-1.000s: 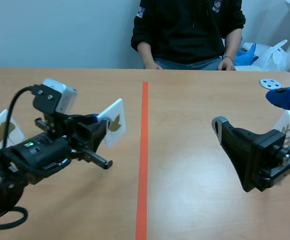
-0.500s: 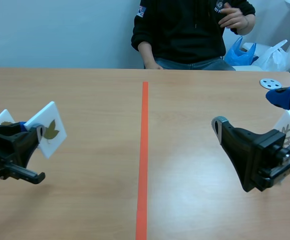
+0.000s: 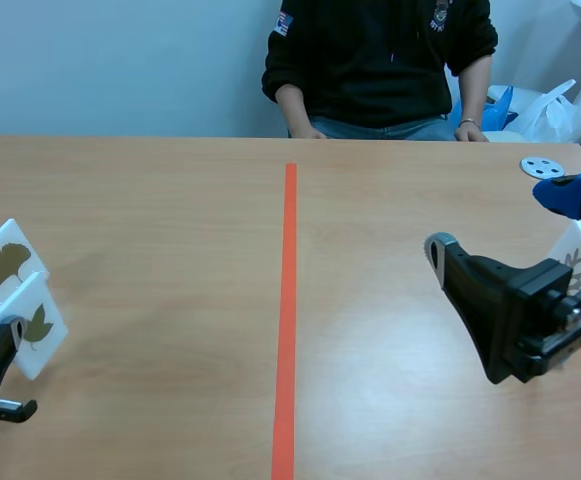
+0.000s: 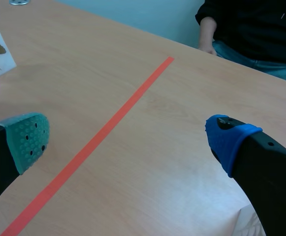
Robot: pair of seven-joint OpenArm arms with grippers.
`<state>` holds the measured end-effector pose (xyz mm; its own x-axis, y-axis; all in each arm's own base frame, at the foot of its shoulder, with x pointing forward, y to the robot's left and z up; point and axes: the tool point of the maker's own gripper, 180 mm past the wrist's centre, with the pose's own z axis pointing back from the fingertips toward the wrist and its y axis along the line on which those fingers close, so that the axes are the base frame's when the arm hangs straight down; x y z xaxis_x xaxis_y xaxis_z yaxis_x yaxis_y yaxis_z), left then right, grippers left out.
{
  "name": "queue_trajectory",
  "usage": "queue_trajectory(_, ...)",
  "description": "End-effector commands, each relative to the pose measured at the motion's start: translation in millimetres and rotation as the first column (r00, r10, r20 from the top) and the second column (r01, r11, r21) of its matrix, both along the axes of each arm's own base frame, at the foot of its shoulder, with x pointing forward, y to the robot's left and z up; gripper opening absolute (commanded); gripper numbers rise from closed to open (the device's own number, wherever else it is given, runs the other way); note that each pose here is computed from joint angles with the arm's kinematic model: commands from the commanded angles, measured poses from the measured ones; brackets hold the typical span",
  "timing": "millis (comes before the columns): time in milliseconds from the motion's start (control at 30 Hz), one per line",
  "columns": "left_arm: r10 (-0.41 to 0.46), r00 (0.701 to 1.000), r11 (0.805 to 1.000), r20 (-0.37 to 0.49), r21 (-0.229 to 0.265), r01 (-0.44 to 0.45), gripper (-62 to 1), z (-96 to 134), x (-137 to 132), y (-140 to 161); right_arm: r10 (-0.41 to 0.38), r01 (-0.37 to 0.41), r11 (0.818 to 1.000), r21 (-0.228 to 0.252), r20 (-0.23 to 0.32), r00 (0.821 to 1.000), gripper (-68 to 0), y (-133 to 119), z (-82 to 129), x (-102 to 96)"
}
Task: Sort the leaf by its shape. The table is split by an orange tape line. A compound leaf with several leaflets goes to the left side, a simple leaf with one blade goes to the right side. Return to the home posture when a red brick is placed on the table.
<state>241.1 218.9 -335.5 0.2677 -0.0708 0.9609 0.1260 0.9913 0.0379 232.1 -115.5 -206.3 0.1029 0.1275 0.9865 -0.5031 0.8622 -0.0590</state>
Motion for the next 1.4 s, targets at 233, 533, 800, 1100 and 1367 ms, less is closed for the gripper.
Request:
queue_trajectory(233,0.136,0.990,0.989,0.034,-0.064,-0.133,-56.3,-13,19,28,-0.007,0.007,1.000,0.011,0.039,0.999,-0.4,-3,10,4.7)
queue_trajectory(533,0.208,0.977,0.976,0.043,-0.067,-0.205,-50.0,-23,20,49,-0.007,0.007,1.000,0.011,0.038,0.999,-0.4,-3,10,4.6)
queue_trajectory(800,0.205,0.971,0.977,0.121,-0.079,-0.196,-14.5,-8,22,48,-0.007,0.007,1.000,0.011,0.038,0.999,-0.4,-3,10,4.6)
queue_trajectory(1100,0.152,0.959,0.982,0.238,-0.145,-0.120,1.4,42,26,28,-0.007,0.007,1.000,0.011,0.038,0.999,-0.4,-3,10,4.6)
queue_trajectory(1367,-0.120,0.976,0.979,0.181,-0.141,0.146,1.4,76,16,-37,-0.007,0.007,1.000,0.011,0.039,0.999,-0.4,-3,10,4.7)
